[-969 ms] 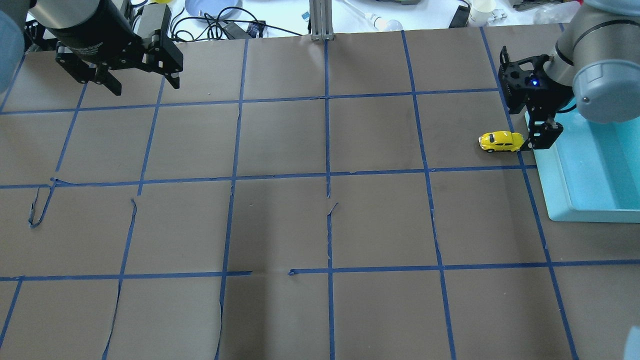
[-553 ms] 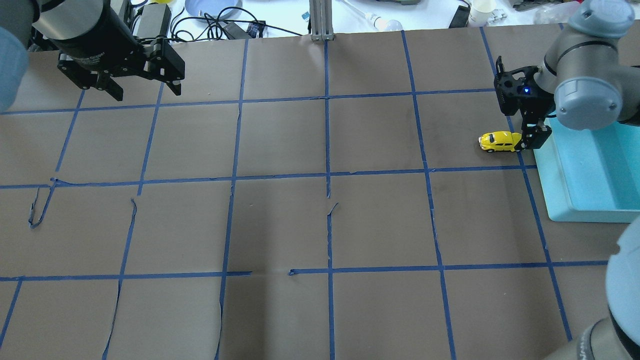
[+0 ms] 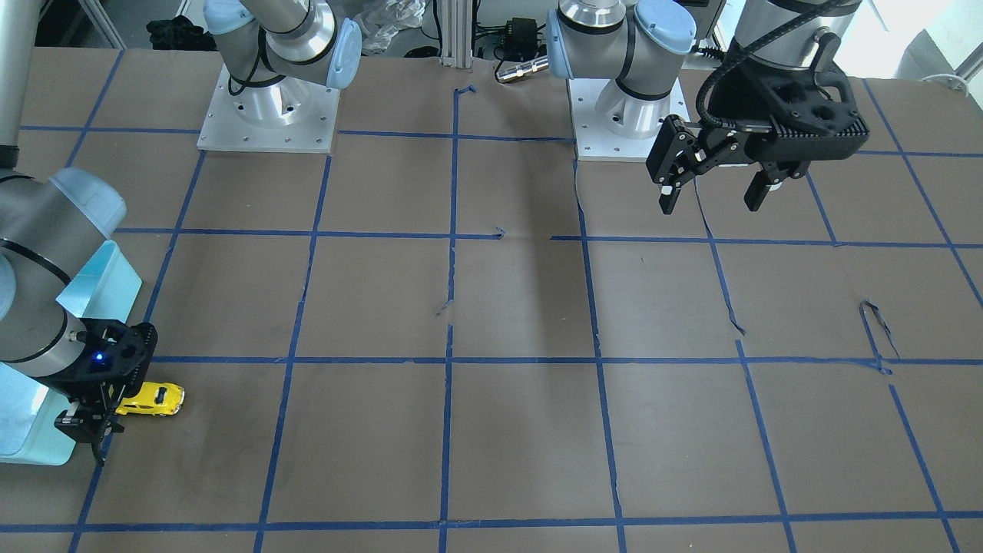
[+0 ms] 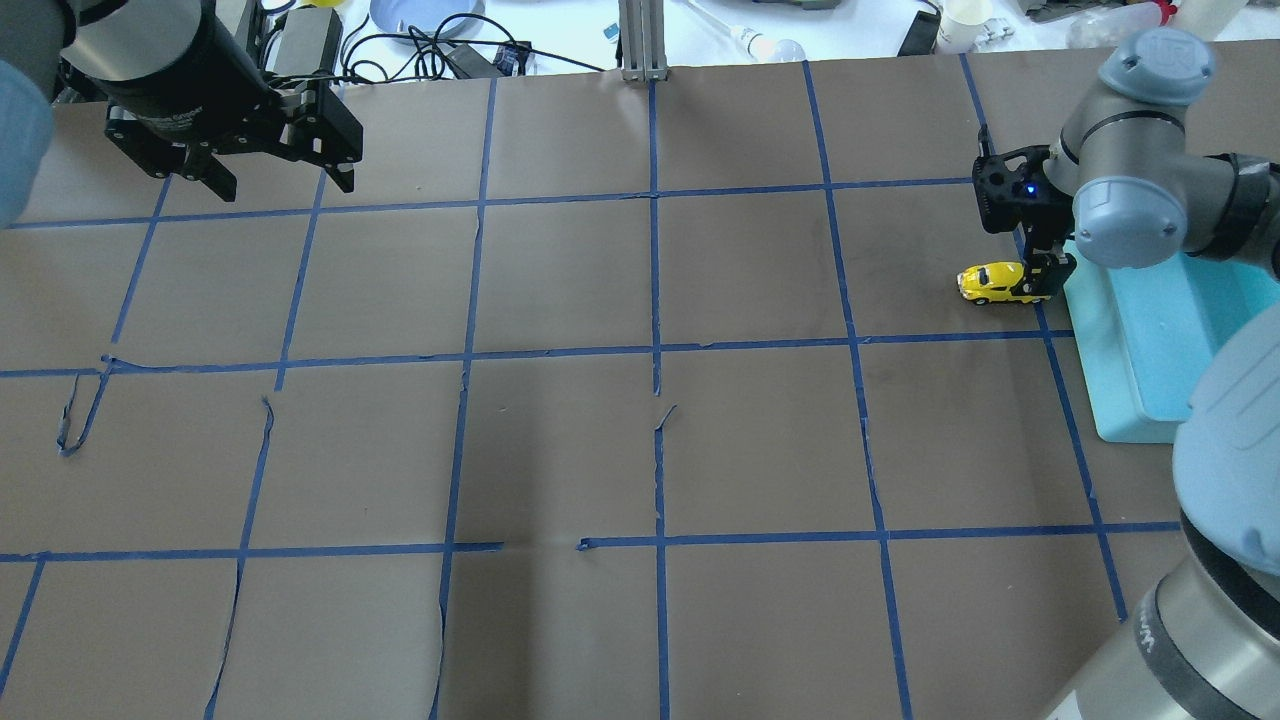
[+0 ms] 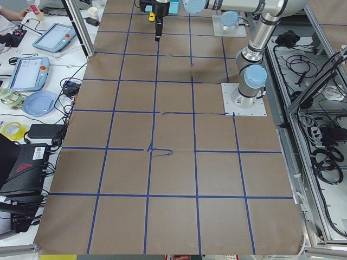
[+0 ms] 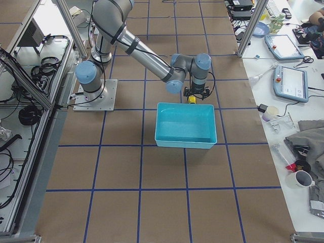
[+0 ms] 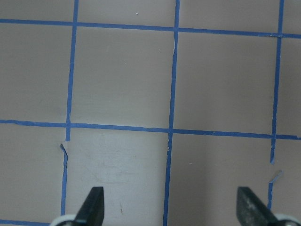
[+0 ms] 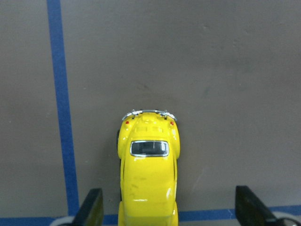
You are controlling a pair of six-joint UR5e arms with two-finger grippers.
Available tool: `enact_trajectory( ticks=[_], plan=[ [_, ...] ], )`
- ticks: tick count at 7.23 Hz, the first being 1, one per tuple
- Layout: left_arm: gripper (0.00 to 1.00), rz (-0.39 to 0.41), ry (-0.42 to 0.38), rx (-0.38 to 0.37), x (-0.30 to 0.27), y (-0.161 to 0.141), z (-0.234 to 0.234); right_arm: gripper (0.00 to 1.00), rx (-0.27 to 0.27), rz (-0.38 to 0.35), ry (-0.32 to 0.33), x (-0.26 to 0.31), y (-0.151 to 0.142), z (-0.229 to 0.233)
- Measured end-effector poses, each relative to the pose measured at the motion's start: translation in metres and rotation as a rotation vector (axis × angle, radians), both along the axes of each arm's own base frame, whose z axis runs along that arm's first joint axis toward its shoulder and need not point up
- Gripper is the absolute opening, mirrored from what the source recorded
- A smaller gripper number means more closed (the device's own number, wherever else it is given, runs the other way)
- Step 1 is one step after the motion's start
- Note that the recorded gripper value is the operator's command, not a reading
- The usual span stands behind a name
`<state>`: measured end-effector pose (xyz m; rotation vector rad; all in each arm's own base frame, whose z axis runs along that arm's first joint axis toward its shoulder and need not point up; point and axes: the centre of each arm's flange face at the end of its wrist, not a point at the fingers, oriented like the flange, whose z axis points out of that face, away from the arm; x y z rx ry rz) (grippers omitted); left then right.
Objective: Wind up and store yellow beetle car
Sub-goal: 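Close the right gripper on the car and lift it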
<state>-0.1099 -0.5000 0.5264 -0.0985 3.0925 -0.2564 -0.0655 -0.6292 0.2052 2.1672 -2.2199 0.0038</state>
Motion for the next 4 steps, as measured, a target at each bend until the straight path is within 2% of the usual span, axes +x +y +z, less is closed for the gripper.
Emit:
enact_trajectory(
  ticks=[1, 4],
  plan=[
    [1.00, 0.000, -0.004, 0.002, 0.0004, 0.0000, -0.0008, 0.93, 0.009, -0.005, -0.006, 0.0011, 0.0024, -0.0069],
    [1.00, -0.001, -0.004, 0.003, 0.0004, -0.0001, -0.0014, 0.13, 0.008, -0.011, -0.010, 0.0024, 0.0051, -0.0158]
  ],
)
